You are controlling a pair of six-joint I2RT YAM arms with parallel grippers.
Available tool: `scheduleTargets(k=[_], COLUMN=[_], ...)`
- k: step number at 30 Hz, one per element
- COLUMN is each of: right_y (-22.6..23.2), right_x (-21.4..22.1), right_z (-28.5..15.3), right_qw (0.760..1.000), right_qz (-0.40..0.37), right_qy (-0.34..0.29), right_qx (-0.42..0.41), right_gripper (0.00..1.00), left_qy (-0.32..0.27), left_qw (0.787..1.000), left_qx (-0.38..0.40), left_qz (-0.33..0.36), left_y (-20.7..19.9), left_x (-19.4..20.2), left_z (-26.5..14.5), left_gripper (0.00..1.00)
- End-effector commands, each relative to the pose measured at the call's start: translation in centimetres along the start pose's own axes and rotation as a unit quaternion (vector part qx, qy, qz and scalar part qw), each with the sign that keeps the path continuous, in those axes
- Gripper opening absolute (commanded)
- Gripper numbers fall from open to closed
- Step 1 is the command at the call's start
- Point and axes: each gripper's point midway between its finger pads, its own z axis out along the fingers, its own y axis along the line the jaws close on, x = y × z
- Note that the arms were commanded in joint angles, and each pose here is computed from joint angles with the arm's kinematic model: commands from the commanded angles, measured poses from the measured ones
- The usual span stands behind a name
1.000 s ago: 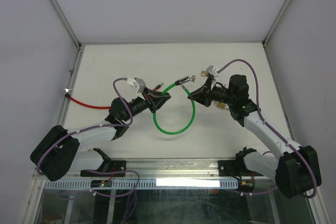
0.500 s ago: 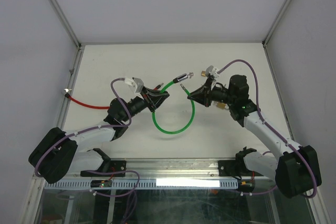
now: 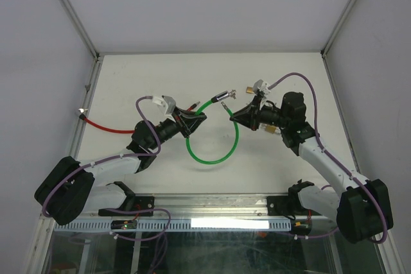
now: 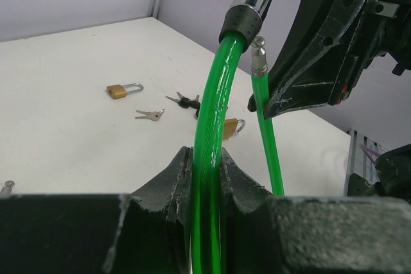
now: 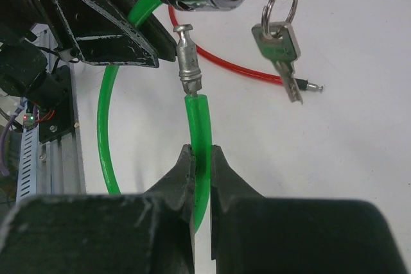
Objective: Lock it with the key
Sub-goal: Lock the lock at the center of the board.
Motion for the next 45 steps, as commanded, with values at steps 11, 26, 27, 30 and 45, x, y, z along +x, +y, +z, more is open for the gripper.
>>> scheduleTargets(k=[11, 26, 27, 30, 45], right_y=[1.4, 0.6, 0.6, 0.5, 1.3], right_x=[-2.1, -1.8, -1.7, -1.6, -2.1], right_z=[-0.2, 0.0, 0.0, 0.1, -0.1], right_qw=[0.999, 0.999, 1.0, 1.0, 0.999], right_qz=[-0.023, -0.005, -0.003, 0.001, 0.017], right_qy=[-0.032, -0.026, -0.025, -0.024, -0.035], right_qx=[-0.03, -0.018, -0.018, -0.017, -0.038], right_gripper=[0.0, 0.0, 0.0, 0.0, 0.0], left_qy=[-0.03, -0.005, -0.002, 0.003, 0.035], left_qw=[0.999, 0.998, 0.998, 0.997, 0.977], left_qx=[0.022, 0.044, 0.044, 0.042, -0.018], left_qz=[0.023, 0.049, 0.051, 0.062, 0.209], left_y=[-1.1, -1.6, -1.5, -1.5, -0.8], left_x=[-1.5, -0.6, -0.5, -0.4, 0.2], left_z=[-0.1, 0.0, 0.0, 0.0, 0.3], left_gripper=[0.0, 0.0, 0.0, 0.0, 0.0])
